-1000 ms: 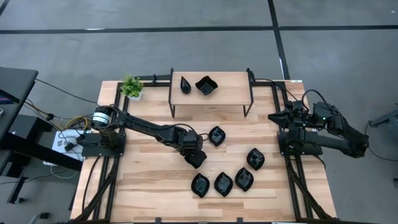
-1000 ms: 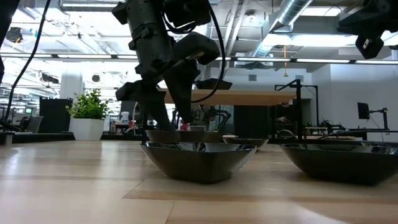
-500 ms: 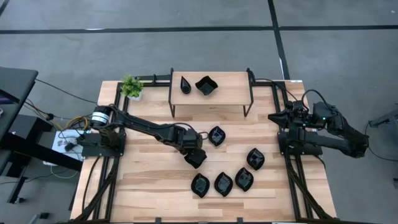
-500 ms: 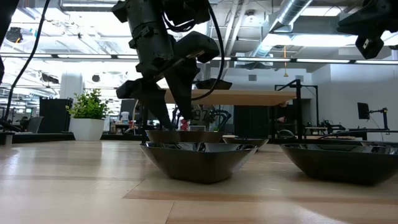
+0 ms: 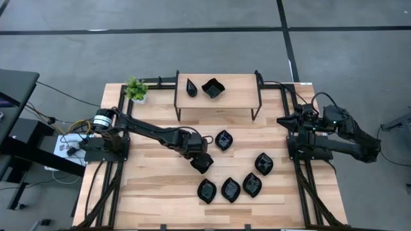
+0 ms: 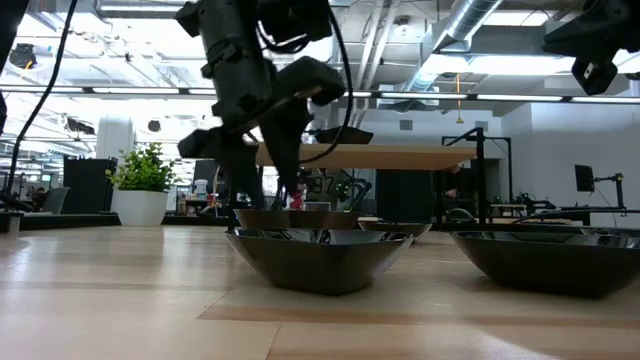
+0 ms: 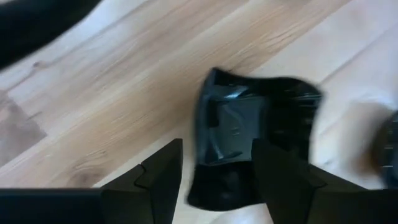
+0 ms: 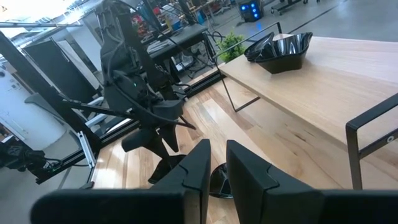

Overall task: Pick & Place Mini shaped plates
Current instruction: Stack the distorted square plate on top of the distorted square plates on the shelf

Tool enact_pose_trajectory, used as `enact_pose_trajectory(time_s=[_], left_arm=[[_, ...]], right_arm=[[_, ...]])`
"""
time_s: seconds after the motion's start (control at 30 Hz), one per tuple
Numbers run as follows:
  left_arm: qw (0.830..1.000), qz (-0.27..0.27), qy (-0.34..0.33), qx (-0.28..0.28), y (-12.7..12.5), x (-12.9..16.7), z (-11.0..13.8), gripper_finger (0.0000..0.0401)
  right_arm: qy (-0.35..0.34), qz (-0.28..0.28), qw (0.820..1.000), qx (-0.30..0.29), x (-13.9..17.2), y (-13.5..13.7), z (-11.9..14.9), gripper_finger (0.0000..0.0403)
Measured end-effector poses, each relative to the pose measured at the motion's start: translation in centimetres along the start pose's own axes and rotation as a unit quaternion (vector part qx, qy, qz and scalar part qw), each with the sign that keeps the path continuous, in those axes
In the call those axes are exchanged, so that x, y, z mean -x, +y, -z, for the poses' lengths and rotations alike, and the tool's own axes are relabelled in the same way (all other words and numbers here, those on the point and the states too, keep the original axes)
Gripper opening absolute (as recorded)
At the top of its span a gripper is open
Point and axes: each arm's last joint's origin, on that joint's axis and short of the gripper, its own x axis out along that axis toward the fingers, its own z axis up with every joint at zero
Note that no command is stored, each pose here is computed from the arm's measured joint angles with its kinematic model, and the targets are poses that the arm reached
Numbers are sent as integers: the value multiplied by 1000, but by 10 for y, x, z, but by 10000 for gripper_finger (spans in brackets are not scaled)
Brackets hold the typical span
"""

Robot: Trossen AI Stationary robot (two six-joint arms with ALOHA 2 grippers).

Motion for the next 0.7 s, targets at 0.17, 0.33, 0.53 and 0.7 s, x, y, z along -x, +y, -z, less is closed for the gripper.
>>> enact_pose_trajectory(time_s=[0.17, 0.33, 0.53, 0.7], left_arm=[[1000, -10, 15, 14, 10, -9, 6, 193], [1000, 6, 10, 26, 10, -13, 7, 193], [1000, 1, 12, 26, 14, -16, 9, 170], [1000, 1, 10, 26, 14, -16, 9, 128]], right_arm=[[0, 0, 1000, 0, 0, 0, 0, 48], [0, 0, 1000, 0, 0, 0, 0, 48], [0, 0, 1000, 0, 0, 0, 0, 48], [0, 0, 1000, -1, 0, 0, 0, 48]])
